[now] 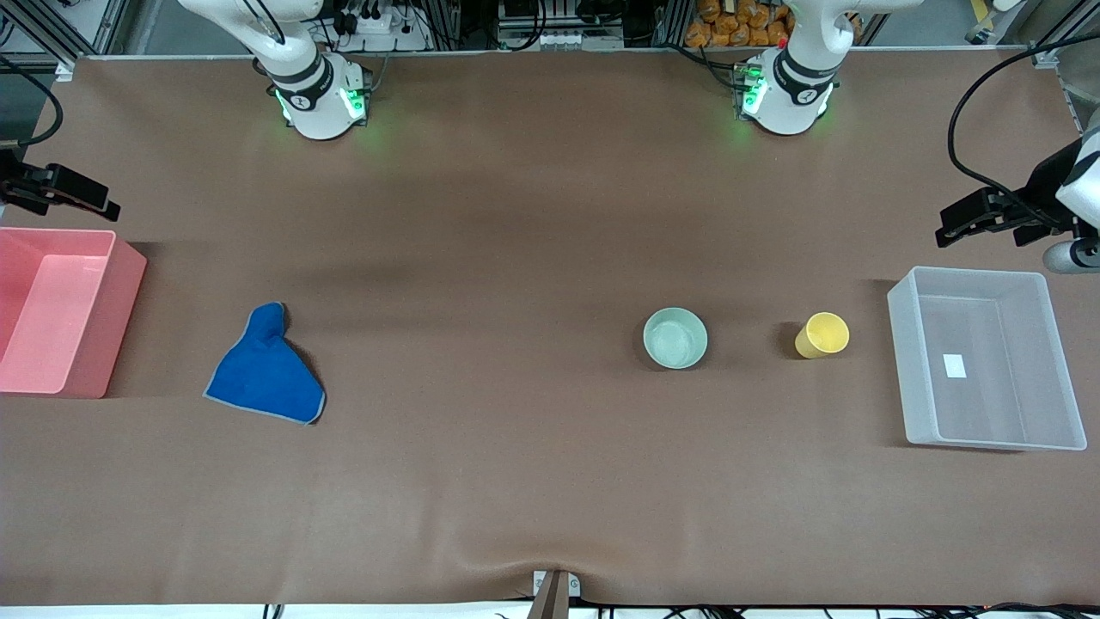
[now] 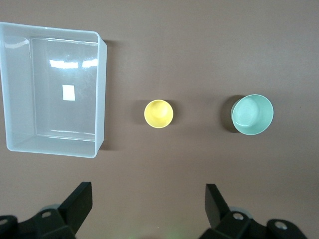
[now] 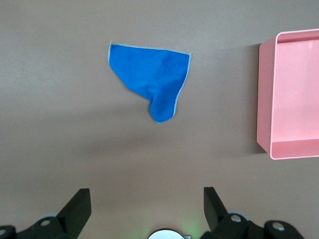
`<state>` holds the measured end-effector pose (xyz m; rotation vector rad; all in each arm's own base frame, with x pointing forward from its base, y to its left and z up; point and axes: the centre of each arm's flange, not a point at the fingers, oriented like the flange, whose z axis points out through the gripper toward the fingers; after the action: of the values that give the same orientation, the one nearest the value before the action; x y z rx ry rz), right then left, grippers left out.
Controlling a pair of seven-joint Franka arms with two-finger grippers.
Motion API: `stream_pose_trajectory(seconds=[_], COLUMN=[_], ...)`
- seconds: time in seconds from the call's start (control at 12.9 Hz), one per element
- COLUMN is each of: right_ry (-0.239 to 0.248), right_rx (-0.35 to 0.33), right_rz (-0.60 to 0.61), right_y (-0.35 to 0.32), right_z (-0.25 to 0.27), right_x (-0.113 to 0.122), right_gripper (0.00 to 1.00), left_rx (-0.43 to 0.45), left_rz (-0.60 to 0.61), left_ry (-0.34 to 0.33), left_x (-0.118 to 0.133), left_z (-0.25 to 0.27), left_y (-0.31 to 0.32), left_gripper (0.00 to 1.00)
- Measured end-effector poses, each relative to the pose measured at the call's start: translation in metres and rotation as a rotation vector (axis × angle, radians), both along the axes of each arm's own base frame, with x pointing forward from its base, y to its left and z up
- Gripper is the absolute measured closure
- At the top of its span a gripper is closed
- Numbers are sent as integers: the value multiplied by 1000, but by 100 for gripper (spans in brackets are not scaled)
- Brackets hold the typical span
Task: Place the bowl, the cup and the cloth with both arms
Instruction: 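Reach the left gripper to the yellow cup while the right gripper reaches the cloth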
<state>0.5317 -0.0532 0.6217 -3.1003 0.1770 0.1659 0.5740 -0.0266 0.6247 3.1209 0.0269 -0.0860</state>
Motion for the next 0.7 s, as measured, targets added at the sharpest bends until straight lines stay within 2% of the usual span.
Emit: stream_pose_trajectory(seconds=[0.7], right_ry=[1], right_rx=[0], right_rz=[0], right_y=[0], right_z=[0], right_x=[0], right_gripper=[0], left_rx=[2], left_rz=[4], left_ry=[31], left_x=[13], left_z=[-25], left_y=[1], left_gripper=[0])
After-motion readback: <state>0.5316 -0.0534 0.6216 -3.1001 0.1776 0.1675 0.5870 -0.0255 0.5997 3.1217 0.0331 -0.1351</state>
